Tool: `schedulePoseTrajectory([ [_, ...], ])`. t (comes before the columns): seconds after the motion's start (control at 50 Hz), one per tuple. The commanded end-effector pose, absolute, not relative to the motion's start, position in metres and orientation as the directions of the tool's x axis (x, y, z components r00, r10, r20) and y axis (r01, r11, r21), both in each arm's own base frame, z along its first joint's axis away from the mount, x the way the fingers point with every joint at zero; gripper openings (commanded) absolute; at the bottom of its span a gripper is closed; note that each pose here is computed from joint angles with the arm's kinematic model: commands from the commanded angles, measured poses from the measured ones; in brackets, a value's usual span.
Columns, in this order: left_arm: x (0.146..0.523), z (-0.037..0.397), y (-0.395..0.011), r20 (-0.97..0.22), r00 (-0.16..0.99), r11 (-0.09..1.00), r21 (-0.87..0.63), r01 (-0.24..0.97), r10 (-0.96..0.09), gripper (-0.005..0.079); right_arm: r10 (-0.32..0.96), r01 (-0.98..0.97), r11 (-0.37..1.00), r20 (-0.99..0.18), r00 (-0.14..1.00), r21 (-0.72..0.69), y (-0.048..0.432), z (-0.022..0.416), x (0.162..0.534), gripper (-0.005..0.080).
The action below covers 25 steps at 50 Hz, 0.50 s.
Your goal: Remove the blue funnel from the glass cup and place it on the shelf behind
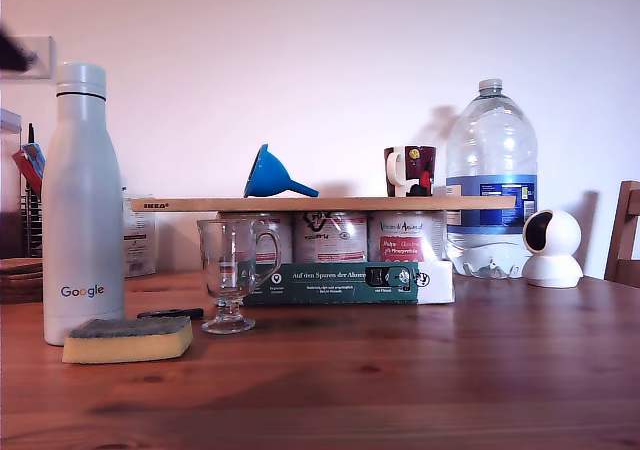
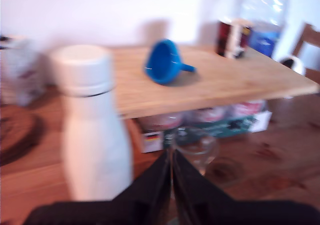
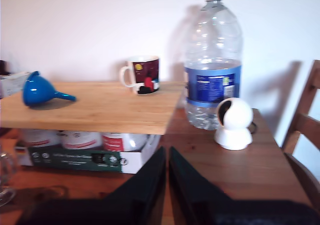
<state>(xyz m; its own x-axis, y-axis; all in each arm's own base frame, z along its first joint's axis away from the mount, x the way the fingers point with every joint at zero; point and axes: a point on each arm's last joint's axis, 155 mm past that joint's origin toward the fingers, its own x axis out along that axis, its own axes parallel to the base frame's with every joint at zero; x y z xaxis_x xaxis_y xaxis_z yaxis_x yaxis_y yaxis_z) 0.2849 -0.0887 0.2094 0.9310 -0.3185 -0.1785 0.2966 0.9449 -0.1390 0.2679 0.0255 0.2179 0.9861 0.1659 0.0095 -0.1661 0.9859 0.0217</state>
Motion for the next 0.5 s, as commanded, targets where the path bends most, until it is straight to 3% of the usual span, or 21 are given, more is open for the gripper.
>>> schedulePoseTrajectory([
  [0.0, 0.28, 0.193, -0.081, -0.205, 0.934, 0.953, -0.143, 0.268, -0.293, -0.0021, 0.155, -0.155, 0.988, 0.029, 0.987, 0.012, 0.023, 0.227, 0.267, -0.001],
  [0.26, 0.263, 0.172, -0.056, -0.19, 0.957, 0.971, -0.137, 0.195, -0.219, -0.0021, 0.155, -0.155, 0.988, -0.017, 0.988, 0.022, 0.023, 0.215, 0.267, -0.001],
  [0.48, 0.251, 0.161, -0.051, -0.209, 0.956, 0.973, -0.153, 0.175, -0.205, -0.0021, 0.156, -0.15, 0.987, -0.143, 0.977, 0.05, 0.023, 0.184, 0.265, -0.001],
])
